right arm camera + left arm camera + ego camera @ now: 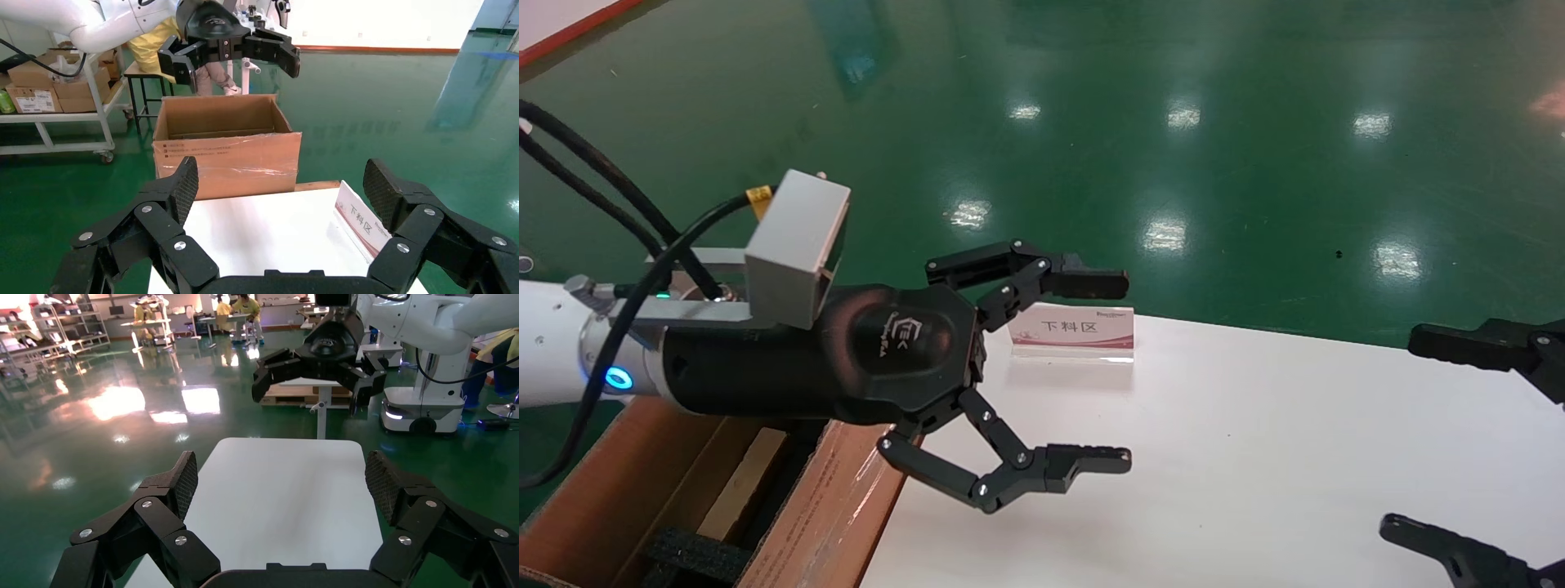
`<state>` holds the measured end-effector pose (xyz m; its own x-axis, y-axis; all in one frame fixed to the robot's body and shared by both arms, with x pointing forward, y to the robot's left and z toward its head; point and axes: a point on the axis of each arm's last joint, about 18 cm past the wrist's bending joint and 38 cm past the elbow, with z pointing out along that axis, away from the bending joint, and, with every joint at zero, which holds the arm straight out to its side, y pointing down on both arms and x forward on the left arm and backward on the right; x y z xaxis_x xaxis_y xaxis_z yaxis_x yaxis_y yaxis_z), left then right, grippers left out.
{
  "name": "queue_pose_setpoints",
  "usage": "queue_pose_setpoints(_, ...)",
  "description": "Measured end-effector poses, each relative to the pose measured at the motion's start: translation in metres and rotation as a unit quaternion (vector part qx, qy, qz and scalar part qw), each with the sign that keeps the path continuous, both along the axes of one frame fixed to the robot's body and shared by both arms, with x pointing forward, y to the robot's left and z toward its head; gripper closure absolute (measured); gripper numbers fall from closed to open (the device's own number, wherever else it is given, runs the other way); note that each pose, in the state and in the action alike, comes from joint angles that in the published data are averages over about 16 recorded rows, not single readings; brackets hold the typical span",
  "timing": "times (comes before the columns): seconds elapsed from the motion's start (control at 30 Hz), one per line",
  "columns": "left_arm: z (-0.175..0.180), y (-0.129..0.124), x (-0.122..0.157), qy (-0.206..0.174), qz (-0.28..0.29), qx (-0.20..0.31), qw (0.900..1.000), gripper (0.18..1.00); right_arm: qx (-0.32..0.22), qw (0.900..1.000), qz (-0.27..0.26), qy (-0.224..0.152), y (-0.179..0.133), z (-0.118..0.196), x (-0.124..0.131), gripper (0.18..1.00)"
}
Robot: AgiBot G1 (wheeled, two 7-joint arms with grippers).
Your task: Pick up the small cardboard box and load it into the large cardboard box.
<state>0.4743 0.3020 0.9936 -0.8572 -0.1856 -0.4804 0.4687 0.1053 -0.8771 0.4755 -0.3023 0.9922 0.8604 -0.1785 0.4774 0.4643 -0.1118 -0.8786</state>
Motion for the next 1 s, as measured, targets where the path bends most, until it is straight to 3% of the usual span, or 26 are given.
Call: queue_pose_setpoints(1.0,0.0003,0.0013,-0.0014,-0.004,0.000,-0.003,1.0000,0.184,0.000,1.000,0.000,0.000,0.0002,-0.0001,-0.0001,0.178)
